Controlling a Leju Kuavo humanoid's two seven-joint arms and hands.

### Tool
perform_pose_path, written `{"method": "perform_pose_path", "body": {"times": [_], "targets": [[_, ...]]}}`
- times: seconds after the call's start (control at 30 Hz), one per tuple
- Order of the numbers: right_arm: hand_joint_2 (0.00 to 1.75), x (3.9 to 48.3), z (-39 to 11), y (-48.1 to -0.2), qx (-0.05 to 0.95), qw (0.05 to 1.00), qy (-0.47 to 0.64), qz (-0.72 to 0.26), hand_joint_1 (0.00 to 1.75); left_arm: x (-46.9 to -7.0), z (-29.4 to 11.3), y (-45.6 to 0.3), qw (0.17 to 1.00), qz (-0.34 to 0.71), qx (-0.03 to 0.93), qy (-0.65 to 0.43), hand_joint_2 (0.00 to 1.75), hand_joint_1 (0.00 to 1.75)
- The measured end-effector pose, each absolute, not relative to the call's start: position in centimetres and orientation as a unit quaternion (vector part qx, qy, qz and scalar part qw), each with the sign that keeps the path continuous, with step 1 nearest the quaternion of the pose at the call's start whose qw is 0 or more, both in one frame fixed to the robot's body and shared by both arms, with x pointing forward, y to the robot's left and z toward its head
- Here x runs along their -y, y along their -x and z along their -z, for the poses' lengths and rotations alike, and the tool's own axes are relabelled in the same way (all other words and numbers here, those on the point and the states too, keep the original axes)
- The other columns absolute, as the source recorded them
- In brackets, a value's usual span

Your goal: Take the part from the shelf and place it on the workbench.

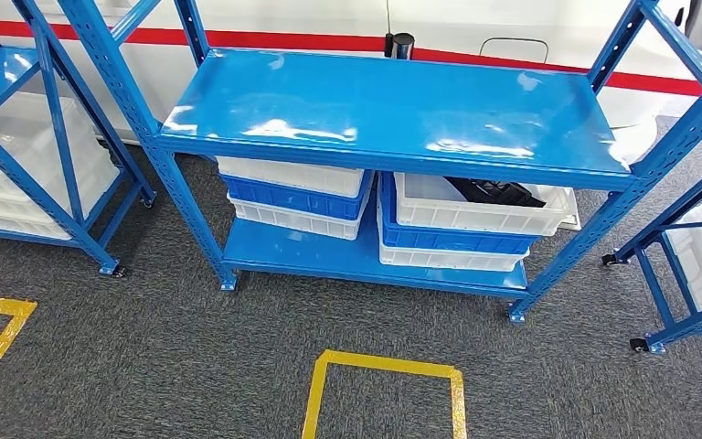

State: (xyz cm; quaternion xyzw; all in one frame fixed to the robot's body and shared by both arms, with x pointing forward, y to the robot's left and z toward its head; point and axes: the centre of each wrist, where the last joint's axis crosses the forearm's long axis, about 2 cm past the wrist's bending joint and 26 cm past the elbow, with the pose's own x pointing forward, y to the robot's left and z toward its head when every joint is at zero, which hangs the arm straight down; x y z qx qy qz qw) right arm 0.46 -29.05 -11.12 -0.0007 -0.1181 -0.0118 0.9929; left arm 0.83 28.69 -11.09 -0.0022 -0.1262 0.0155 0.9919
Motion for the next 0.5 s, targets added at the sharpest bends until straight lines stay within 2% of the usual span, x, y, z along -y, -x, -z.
{"method": "perform_pose_path", "body": {"times": [0.5], "targets": [[0.0,29.12,11.11,-0.51,0.119,0.993,0.0,0.009,0.0,-28.68,11.08,-0.8,0.992,-0.013,0.127,0.003,0.0,0.0]]}}
